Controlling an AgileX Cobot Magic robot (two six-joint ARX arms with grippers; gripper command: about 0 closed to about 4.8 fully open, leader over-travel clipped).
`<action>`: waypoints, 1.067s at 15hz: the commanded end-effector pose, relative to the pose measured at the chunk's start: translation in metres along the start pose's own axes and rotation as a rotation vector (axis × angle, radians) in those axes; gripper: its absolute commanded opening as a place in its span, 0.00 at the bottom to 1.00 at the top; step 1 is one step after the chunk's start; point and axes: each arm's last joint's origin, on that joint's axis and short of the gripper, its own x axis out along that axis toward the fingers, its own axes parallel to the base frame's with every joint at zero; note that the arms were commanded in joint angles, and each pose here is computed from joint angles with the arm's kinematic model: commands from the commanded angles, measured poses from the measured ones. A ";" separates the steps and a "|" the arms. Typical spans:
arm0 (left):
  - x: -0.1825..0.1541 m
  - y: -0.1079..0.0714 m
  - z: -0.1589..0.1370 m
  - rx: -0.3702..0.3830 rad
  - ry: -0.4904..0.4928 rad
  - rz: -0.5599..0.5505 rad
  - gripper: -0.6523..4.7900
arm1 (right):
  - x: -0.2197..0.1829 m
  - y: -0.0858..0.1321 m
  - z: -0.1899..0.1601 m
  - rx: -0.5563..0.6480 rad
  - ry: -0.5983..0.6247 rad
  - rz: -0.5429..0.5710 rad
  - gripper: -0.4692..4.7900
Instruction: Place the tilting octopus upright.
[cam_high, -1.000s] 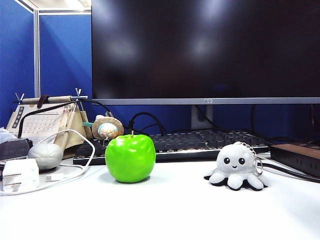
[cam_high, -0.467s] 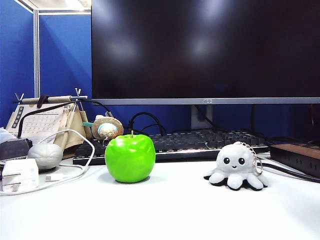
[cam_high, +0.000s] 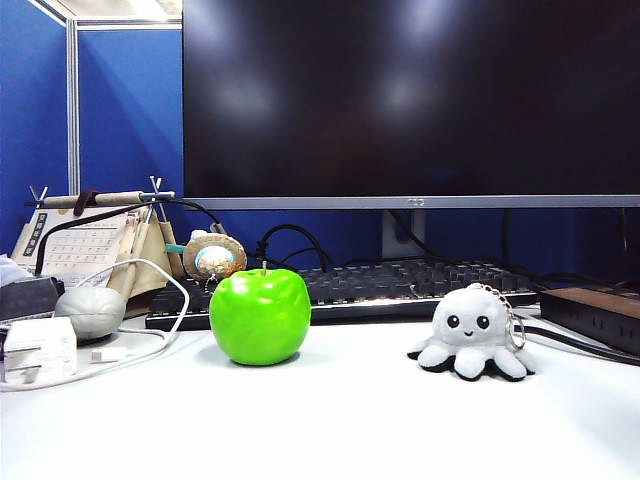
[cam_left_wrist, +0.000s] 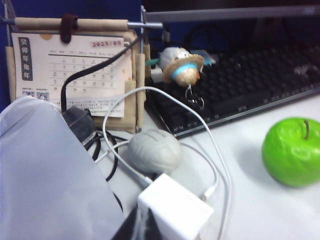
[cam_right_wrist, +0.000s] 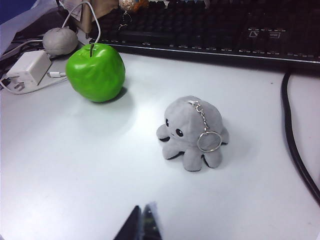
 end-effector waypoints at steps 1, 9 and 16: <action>0.002 0.001 -0.001 -0.003 -0.060 0.003 0.16 | -0.001 0.000 0.002 -0.007 -0.014 0.004 0.08; 0.005 0.002 -0.005 0.005 -0.112 0.028 0.16 | -0.001 0.000 0.002 -0.007 -0.014 0.004 0.08; 0.008 0.003 -0.012 -0.033 -0.149 0.031 0.16 | -0.001 0.000 0.002 -0.007 -0.014 0.004 0.08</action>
